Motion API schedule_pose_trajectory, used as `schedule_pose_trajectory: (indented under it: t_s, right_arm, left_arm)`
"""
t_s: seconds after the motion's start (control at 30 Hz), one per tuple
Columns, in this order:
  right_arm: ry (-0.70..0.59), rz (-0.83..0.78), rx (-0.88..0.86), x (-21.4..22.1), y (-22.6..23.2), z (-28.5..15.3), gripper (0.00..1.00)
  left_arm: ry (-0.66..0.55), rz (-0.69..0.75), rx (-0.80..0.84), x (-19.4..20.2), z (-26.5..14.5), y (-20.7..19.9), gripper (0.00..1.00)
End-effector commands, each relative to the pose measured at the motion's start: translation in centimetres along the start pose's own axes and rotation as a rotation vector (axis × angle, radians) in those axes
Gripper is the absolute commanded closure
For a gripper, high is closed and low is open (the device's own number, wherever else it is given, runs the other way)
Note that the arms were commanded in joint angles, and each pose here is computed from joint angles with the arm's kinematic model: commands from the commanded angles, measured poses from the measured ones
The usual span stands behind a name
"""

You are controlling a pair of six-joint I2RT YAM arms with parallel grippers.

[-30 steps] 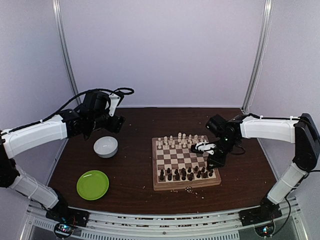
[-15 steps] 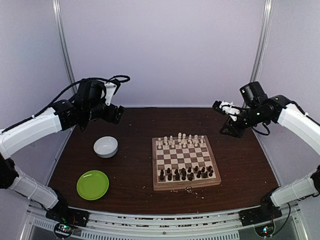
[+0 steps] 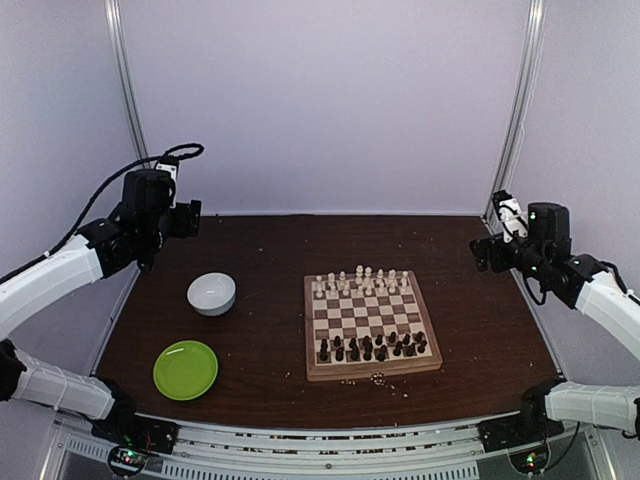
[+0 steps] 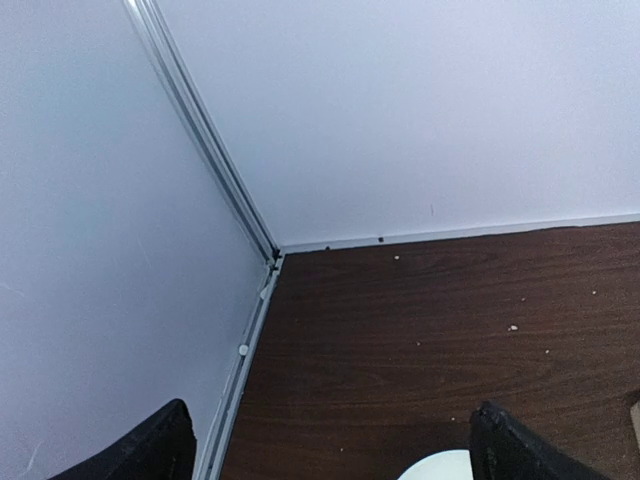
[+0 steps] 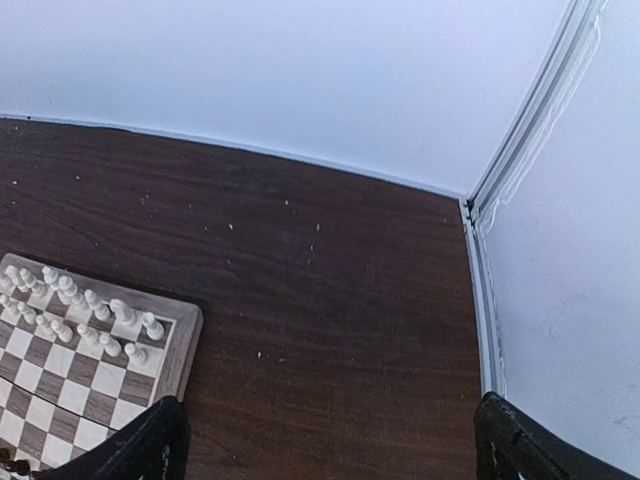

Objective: Set up the chess pieces on the board
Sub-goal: Reset both arms

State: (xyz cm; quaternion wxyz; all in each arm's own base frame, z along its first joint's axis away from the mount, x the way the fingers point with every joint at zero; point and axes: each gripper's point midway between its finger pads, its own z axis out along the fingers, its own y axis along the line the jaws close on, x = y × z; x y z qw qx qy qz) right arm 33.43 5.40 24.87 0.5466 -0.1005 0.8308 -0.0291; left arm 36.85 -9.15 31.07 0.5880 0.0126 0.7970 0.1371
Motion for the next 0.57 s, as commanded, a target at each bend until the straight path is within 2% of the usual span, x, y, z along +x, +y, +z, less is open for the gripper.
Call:
schedule_pose_trajectory:
  t_s: [0.0,0.23,0.53]
  right_arm:
    - [-0.138,0.109,0.100,-2.9,-2.4,-1.0,0.01]
    - [-0.140,0.113,0.136,-3.4,-3.2,-1.3,0.00]
    - [-0.089,0.089,0.031,-2.7,-1.4,-0.6,0.00]
  left_arm:
    - [-0.097,-0.133,-0.001,-1.6,-1.1,1.5,0.02]
    - [-0.121,-0.134,0.001,-2.1,-1.9,2.1,0.02]
    - [-0.100,-0.092,0.024,-1.6,-1.3,1.2,0.02]
